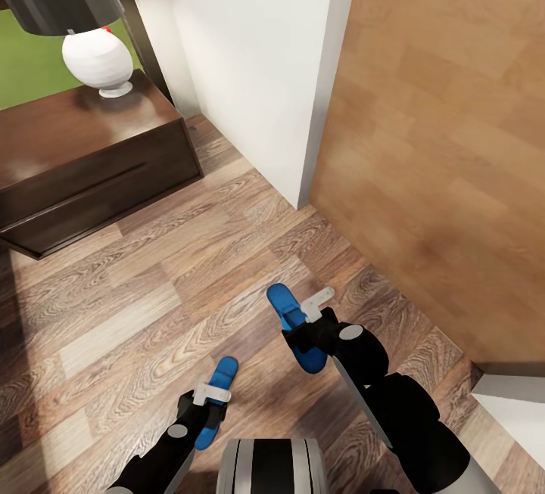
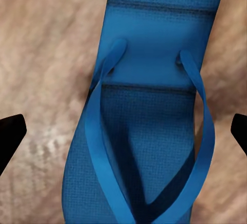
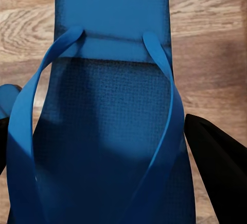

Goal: In the bedroom, move the book from the bed onto either nightstand, and place the two sandals side by side next to the bed.

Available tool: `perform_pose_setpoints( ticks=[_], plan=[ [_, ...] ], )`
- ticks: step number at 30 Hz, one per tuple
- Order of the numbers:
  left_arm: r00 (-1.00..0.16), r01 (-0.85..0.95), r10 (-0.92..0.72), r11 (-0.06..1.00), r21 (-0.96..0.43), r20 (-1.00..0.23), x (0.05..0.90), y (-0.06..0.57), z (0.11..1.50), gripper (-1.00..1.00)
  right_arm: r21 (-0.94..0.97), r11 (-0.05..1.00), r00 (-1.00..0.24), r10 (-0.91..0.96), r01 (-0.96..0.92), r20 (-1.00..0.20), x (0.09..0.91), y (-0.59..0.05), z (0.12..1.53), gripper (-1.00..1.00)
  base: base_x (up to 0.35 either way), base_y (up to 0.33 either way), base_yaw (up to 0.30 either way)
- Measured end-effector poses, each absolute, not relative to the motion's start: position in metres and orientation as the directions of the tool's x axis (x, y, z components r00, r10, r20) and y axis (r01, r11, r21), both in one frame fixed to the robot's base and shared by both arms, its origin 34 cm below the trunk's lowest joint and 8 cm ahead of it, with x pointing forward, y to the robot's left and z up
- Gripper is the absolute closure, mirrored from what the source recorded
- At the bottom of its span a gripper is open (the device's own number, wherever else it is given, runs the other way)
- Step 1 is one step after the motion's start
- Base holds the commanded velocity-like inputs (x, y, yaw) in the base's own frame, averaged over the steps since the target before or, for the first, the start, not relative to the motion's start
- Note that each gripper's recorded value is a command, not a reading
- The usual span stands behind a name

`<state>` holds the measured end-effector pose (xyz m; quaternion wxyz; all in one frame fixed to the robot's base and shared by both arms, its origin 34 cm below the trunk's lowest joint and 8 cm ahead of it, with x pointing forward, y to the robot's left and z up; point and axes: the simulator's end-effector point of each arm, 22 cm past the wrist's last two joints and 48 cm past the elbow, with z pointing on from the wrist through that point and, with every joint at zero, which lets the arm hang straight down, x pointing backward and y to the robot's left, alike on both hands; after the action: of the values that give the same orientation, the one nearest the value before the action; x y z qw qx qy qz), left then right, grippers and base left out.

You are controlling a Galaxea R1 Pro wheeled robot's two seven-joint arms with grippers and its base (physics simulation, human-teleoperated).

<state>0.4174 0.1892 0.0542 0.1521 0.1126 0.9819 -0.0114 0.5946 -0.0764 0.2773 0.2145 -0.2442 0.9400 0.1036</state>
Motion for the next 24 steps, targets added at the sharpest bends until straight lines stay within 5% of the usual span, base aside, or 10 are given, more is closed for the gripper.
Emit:
perform_pose_setpoints(
  ticks=[24],
  plan=[
    [-0.946, 0.217, 0.219, 0.976, 0.033, -0.238, 0.399, 0.197, 0.045, -1.00, 0.091, 0.859, -0.788, -0.414, -0.503, -0.455, 0.595, -0.076, 0.278, 1.00, 0.000, 0.000, 0.000]
  ],
)
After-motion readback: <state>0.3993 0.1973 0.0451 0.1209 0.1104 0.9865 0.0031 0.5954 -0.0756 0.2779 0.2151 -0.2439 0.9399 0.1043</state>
